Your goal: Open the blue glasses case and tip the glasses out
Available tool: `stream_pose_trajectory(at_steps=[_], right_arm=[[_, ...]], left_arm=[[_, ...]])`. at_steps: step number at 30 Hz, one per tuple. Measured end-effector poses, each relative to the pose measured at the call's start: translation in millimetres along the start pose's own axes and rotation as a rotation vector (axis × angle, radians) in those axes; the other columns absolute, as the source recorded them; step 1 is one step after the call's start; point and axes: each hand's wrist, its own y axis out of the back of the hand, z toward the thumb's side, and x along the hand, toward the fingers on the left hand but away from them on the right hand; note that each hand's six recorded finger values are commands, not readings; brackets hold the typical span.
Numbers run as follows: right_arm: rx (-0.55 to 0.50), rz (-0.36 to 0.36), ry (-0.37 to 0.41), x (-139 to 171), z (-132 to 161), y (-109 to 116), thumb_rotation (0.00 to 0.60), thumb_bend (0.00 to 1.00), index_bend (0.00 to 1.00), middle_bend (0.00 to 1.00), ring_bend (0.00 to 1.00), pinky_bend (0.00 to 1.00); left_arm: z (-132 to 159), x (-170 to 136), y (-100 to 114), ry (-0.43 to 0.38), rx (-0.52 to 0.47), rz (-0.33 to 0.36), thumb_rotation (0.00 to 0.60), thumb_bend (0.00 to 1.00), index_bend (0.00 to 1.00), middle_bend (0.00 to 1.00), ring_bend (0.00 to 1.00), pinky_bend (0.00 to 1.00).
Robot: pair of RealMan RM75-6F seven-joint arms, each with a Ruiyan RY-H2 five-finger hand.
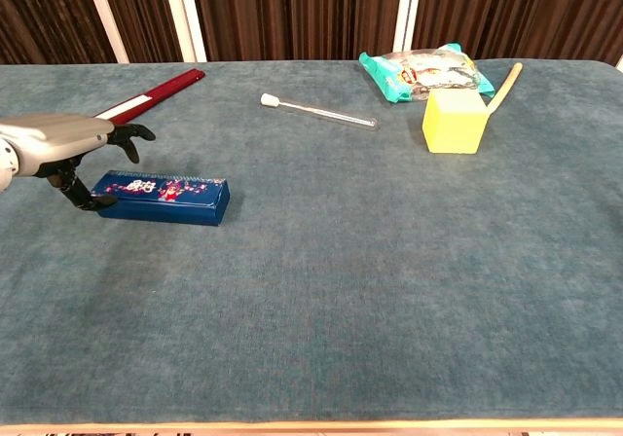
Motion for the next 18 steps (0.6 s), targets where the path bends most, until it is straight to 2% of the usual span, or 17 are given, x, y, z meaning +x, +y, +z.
stream_pose_trajectory(at_steps=[11, 18], right_arm=[[-0.001, -0.002, -0.001, -0.1, 0.0, 0.2, 0.6, 0.18, 0.0, 0.0, 0.0, 0.19], [0.0, -0.003, 0.0, -0.2, 0.1, 0.3, 0.6, 0.18, 0.0, 0.0, 0.0, 0.19]], left_arm=[[0.2, 2.1, -2.8, 0.005, -0.005, -0.005, 0.6, 0.39, 0.01, 0.23, 0.0, 0.03], [1.8, 4.1, -2.0, 0.005, -0.014, 0.0, 0.6, 0.46, 0.07, 0.31, 0.0, 0.05]])
